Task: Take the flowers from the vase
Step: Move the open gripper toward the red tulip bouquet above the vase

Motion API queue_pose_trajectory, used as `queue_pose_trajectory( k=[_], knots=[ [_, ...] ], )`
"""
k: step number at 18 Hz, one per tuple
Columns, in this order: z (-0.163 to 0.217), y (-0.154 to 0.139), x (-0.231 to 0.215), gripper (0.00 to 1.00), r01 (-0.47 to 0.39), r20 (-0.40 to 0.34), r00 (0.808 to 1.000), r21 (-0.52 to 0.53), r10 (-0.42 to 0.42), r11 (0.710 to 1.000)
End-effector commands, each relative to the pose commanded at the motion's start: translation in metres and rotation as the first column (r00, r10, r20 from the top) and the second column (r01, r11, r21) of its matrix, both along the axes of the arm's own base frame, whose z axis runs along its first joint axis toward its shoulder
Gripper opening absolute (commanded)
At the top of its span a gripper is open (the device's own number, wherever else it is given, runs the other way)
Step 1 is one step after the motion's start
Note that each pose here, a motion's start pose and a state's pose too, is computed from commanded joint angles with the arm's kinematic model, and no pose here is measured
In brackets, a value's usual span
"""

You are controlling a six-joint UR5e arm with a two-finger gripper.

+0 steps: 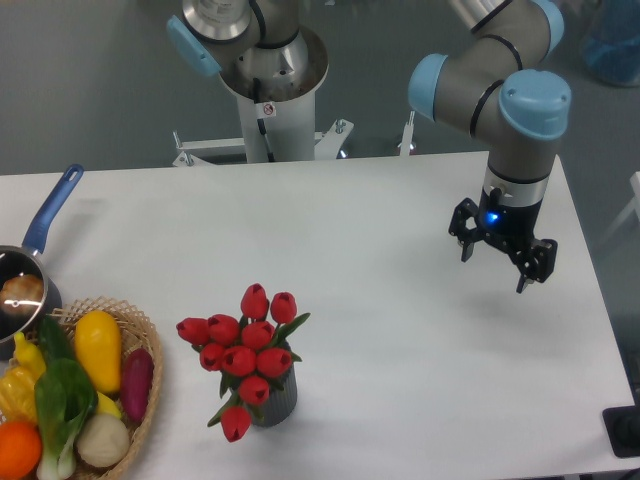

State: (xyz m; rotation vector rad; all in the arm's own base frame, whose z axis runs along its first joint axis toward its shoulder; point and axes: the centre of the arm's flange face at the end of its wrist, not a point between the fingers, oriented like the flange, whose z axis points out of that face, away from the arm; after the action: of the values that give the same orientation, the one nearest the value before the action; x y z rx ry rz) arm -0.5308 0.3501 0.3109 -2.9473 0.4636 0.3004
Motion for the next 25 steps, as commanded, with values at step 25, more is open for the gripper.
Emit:
queue_pose_trajectory(
  k=[25],
  knots=[
    [-0.006,0.040,0.098,1.00,-0.096,0.366,0.920,0.563,-0.144,0.821]
  ],
)
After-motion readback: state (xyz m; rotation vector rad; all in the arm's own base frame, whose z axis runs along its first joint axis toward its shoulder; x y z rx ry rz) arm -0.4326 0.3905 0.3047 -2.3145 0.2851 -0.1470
